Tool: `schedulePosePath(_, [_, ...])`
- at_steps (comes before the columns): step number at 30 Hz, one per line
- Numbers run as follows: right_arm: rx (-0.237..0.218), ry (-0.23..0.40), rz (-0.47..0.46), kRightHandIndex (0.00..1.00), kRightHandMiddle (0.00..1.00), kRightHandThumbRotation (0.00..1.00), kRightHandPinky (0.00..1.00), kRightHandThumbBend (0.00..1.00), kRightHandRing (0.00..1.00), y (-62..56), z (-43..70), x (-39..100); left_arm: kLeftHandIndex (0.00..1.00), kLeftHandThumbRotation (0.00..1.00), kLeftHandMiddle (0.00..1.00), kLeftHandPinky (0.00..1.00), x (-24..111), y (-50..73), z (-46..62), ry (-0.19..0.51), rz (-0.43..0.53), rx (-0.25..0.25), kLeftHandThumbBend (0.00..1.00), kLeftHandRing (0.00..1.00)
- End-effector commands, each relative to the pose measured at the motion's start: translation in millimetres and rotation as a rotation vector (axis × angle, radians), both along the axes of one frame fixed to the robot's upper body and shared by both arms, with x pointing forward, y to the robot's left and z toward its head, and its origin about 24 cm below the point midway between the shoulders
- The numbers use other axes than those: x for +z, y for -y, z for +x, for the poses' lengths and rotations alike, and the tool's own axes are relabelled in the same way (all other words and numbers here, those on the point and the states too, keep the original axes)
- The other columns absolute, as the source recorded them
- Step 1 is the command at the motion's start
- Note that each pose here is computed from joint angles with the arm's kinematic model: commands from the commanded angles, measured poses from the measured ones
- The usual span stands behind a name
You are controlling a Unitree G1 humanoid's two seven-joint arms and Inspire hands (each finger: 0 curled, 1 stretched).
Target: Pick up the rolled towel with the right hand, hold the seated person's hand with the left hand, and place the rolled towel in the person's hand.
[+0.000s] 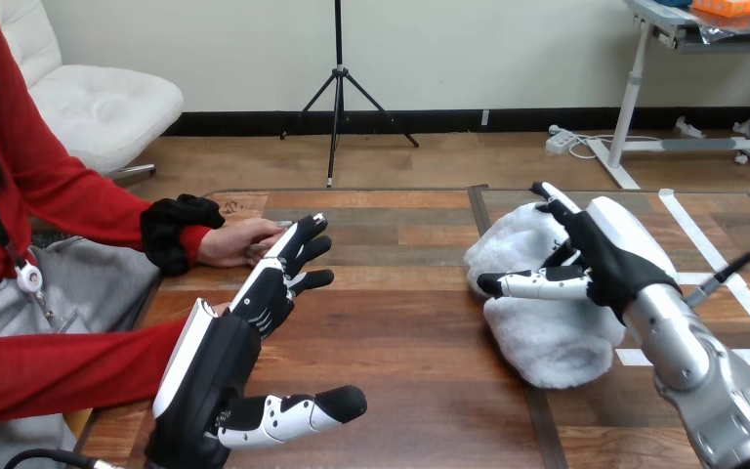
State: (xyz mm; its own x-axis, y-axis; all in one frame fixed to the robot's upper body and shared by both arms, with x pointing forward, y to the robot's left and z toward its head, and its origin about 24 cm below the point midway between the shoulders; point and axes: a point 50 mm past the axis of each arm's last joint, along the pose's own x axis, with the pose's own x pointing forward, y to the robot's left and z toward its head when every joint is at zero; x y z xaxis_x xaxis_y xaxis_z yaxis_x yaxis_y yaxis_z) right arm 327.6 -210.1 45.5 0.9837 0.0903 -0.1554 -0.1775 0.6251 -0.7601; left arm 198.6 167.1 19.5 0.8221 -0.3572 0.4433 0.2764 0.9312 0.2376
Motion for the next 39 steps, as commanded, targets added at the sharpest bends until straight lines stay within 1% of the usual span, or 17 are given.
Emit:
schedulePosePath(1, [0.003, 0.097, 0.061, 0.92, 0.88, 0.40, 0.67, 1.00, 0.83, -6.9, 3.5, 21.1, 0.93, 0.51, 0.95, 0.82, 17.2, 3.0, 13.5, 0.097, -0.005, -0.014, 1.00, 0.92])
schedulePosePath(3, [-0.003, 0.105, 0.067, 0.92, 0.88, 0.40, 0.68, 1.00, 0.82, -6.2, 2.8, 22.8, 0.93, 0.51, 0.95, 0.82, 17.2, 3.0, 13.5, 0.097, -0.005, -0.013, 1.00, 0.92])
schedulePosePath(7, [-0.006, 0.148, 0.089, 0.91, 0.87, 0.40, 0.69, 1.00, 0.83, -4.2, 0.8, 28.4, 0.93, 0.51, 0.95, 0.82, 17.0, 3.1, 13.7, 0.094, -0.007, -0.015, 1.00, 0.92])
schedulePosePath(13, [-0.015, 0.180, 0.105, 0.92, 0.88, 0.40, 0.71, 1.00, 0.84, -0.7, -2.2, 36.1, 0.93, 0.51, 0.95, 0.82, 17.1, 3.3, 13.8, 0.095, -0.005, -0.012, 1.00, 0.92])
schedulePosePath(21, [-0.010, 0.218, 0.092, 0.94, 0.89, 0.45, 0.74, 1.00, 0.86, 4.3, -6.3, 45.9, 0.93, 0.51, 0.95, 0.81, 17.1, 3.0, 13.6, 0.097, -0.001, -0.008, 1.00, 0.91])
schedulePosePath(27, [-0.007, 0.250, 0.106, 0.95, 0.90, 0.49, 0.76, 1.00, 0.86, 8.1, -9.7, 53.4, 0.93, 0.51, 0.95, 0.81, 17.1, 2.8, 13.6, 0.094, -0.004, -0.013, 1.00, 0.91])
schedulePosePath(32, [-0.013, 0.276, 0.107, 0.95, 0.90, 0.51, 0.73, 1.00, 0.84, 11.3, -12.1, 59.7, 0.93, 0.51, 0.95, 0.81, 17.0, 2.4, 13.5, 0.094, -0.004, -0.013, 1.00, 0.92])
schedulePosePath(39, [-0.024, 0.297, 0.117, 0.95, 0.91, 0.53, 0.72, 1.00, 0.83, 15.2, -14.5, 66.0, 0.93, 0.51, 0.95, 0.82, 17.4, 2.5, 13.4, 0.096, -0.003, -0.011, 1.00, 0.92])
